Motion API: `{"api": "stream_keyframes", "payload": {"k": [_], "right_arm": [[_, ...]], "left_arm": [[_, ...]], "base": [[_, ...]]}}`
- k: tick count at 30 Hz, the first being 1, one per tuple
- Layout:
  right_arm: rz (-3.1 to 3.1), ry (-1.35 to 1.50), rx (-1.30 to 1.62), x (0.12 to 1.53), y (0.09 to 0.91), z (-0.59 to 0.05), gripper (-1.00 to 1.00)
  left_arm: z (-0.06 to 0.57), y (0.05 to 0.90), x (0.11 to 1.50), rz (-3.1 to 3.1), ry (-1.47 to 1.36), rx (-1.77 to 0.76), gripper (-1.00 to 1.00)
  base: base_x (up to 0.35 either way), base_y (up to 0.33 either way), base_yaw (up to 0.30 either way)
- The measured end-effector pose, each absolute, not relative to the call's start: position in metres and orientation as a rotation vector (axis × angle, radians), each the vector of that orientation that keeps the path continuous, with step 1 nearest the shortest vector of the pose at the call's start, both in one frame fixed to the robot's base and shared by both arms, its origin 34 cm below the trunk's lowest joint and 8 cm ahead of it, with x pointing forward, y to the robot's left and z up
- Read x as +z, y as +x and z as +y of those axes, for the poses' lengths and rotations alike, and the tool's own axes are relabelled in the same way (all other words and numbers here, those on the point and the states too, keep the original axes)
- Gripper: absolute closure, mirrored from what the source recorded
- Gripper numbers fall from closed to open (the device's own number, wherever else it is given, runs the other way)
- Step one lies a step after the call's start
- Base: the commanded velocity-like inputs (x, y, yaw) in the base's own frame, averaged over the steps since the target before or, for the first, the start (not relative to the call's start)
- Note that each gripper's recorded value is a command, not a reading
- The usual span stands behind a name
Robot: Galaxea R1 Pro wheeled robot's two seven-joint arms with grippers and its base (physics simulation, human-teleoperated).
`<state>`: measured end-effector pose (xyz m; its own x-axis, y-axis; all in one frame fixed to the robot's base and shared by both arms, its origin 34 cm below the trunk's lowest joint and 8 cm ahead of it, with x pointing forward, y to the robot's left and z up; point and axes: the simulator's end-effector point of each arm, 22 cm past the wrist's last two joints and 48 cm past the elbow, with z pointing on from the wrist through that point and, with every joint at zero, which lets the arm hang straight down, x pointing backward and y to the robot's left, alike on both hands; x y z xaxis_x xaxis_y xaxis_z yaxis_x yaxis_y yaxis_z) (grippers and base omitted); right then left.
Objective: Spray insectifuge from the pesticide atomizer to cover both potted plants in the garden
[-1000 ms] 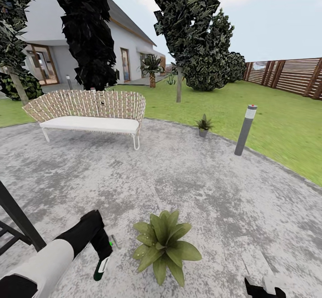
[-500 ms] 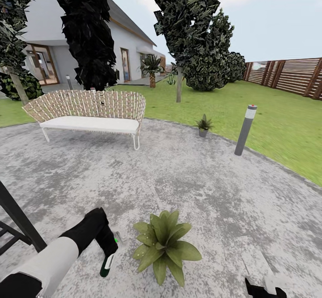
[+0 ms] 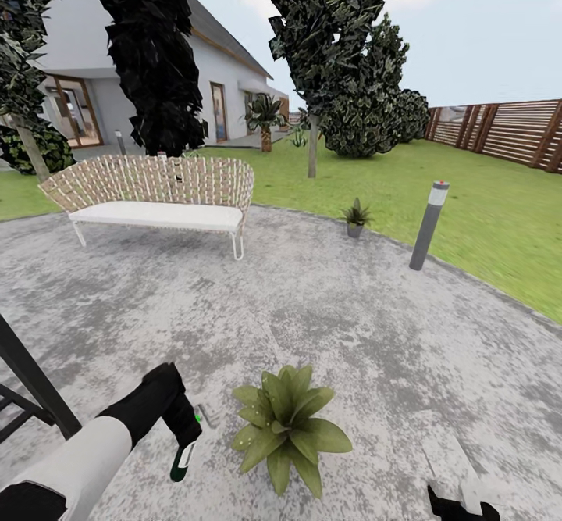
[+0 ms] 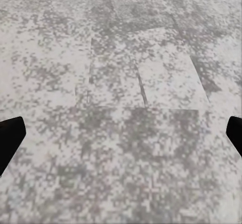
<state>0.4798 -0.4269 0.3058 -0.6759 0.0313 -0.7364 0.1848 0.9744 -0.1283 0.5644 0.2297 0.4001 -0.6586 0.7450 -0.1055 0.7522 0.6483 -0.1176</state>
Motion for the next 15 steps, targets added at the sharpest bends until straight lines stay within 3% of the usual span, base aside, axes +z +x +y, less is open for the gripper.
{"api": "stream_keyframes", "payload": {"k": [15], "right_arm": [[2.327, 0.149, -0.248, 0.264, 0.465, -0.427, -1.00]], "left_arm": [[0.231, 0.555, 0.357, 2.822, 1.280, -0.231, 1.00]], "base": [[0.000, 0.000, 0.000]]}}
